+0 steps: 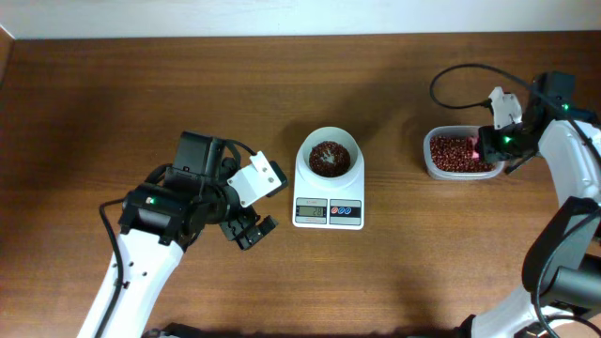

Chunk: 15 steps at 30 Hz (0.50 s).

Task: Scoop and weigh 50g on scale
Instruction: 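Scoop red beans with the right gripper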

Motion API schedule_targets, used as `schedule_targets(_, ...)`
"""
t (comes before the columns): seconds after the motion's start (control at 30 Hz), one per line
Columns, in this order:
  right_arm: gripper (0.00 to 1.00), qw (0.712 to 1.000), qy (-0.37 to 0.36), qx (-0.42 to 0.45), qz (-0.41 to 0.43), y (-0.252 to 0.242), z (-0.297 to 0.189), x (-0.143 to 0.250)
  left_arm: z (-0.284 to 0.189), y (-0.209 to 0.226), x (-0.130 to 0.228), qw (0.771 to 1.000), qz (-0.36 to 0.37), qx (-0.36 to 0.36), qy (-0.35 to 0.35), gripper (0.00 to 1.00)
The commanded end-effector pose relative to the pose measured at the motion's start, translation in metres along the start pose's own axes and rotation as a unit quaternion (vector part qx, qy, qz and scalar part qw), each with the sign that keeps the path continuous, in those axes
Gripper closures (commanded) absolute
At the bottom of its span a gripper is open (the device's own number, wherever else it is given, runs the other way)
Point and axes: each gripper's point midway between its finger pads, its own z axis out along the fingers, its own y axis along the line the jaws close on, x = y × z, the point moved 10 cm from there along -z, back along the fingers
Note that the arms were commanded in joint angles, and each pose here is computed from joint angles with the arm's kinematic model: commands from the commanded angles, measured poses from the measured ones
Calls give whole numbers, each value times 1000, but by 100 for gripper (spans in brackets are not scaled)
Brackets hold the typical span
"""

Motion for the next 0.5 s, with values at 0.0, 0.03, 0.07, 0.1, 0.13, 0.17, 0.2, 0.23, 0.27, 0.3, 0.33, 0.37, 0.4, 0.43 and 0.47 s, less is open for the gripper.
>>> schedule_targets(0.0,96,997,-17,-70,9,8,4,-1,-7,1,-4,1000,7,-9,-12,1)
schedule_targets(0.03,96,997,-17,-76,11,9,4,-1,-7,1,-4,1000,7,-9,-12,1)
schedule_targets(0.07,96,996,-18,-84,15,9,3,0,-7,1,-4,1000,7,-9,-12,1)
schedule_targets(0.1,96,995,-19,-93,20,8,2,2,-7,1,-4,1000,7,-9,-12,1)
schedule_targets(0.13,96,994,-21,-103,28,5,0,4,-7,1,-4,1000,7,-9,-12,1)
schedule_targets(0.17,96,992,-26,-117,40,0,-3,7,-7,1,-4,1000,7,-9,-12,1)
schedule_targets(0.2,96,988,-36,-138,56,-6,-7,10,-7,1,-4,1000,7,-9,-12,1)
schedule_targets(0.23,96,983,-48,-160,73,-13,-11,13,-7,1,-4,1000,7,-9,-12,1)
schedule_targets(0.27,96,978,-57,-176,92,-21,-16,18,-7,1,-4,1000,7,-9,-12,1)
schedule_targets(0.3,96,973,-66,-192,107,-27,-20,22,-7,1,-4,1000,7,-9,-12,1)
schedule_targets(0.33,96,968,-76,-209,119,-31,-24,25,-7,1,-4,1000,7,-9,-12,1)
schedule_targets(0.37,96,959,-92,-232,137,-37,-30,29,-7,1,-4,1000,7,-9,-12,1)
schedule_targets(0.4,96,953,-100,-244,147,-41,-33,31,-7,1,-4,1000,7,-9,-12,1)
schedule_targets(0.43,96,950,-106,-250,154,-44,-35,33,-7,1,-4,1000,7,-9,-12,1)
schedule_targets(0.47,96,947,-110,-254,160,-47,-37,35,-7,1,-4,1000,7,-9,-12,1)
